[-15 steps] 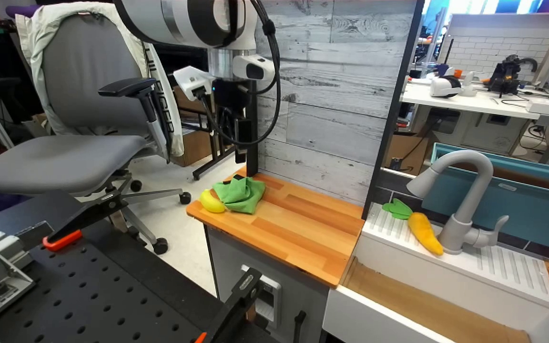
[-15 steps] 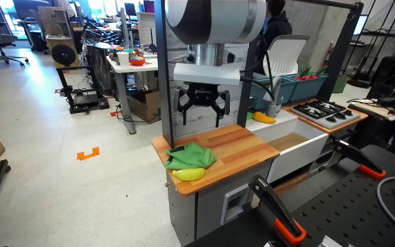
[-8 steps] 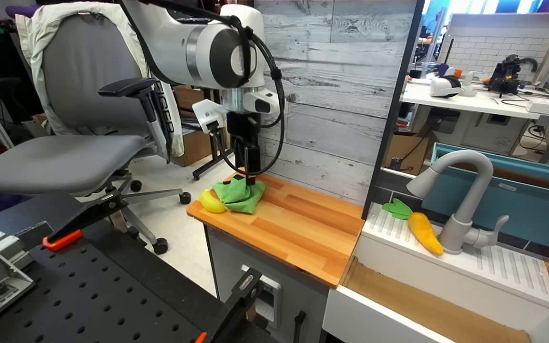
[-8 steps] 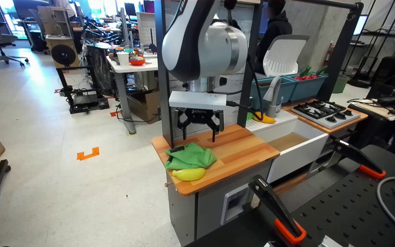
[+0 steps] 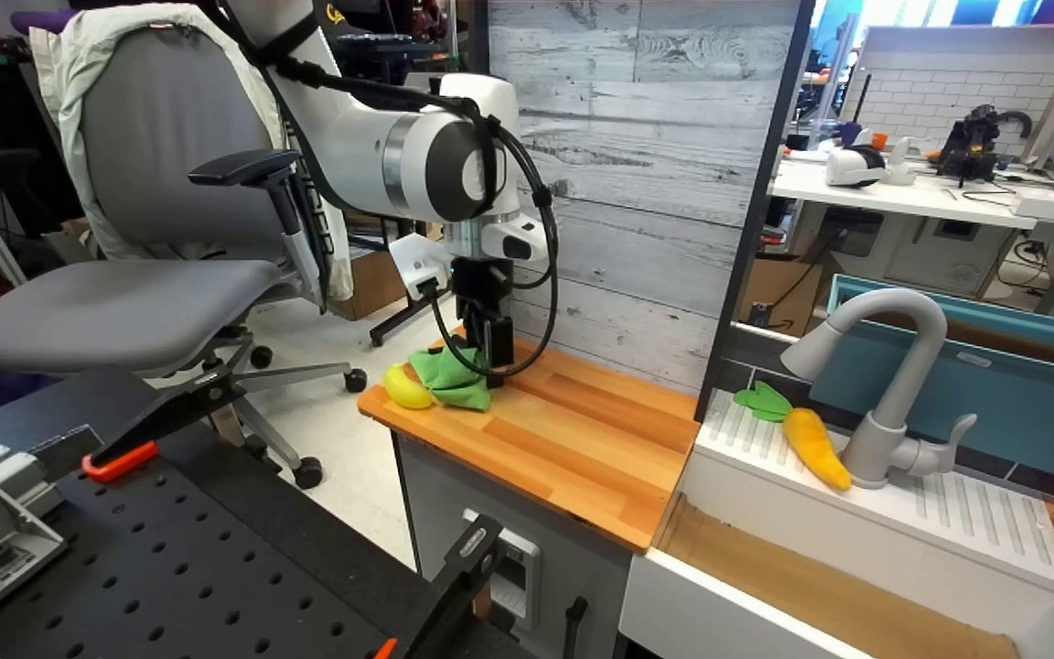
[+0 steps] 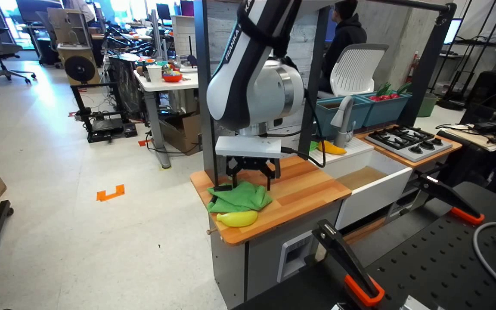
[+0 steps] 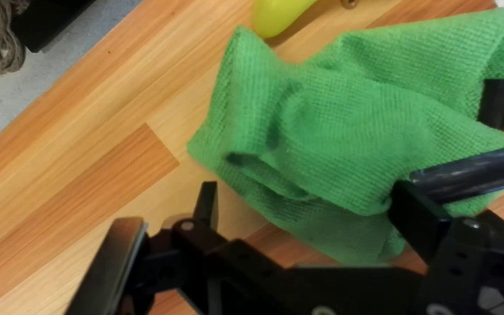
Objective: Move the towel to the left
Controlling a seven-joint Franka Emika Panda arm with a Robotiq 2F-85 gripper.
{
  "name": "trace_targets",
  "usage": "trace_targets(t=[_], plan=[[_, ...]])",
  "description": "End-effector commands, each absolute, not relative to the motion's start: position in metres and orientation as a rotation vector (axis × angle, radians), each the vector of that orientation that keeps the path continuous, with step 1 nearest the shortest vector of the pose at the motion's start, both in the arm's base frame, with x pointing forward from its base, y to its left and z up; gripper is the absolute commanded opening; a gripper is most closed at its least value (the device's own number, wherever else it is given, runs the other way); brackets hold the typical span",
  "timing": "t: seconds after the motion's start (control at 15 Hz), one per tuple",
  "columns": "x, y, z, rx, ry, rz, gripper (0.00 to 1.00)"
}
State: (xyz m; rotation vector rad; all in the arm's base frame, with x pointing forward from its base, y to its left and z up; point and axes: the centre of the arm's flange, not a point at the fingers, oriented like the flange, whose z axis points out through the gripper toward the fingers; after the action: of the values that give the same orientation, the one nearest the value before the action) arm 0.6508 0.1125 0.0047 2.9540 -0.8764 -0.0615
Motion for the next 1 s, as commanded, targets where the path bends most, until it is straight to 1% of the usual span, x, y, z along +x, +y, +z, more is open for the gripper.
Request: trace_targets(t=[0.0, 0.4, 0.93], plan=[[0.67, 0.118, -0.008, 2.924, -0.87, -0.062, 1.0], [0.68, 0.1, -0.017, 2.892, -0.875, -0.071, 1.0], [0.683, 0.04, -0.018, 2.838, -0.916, -0.066, 1.0]])
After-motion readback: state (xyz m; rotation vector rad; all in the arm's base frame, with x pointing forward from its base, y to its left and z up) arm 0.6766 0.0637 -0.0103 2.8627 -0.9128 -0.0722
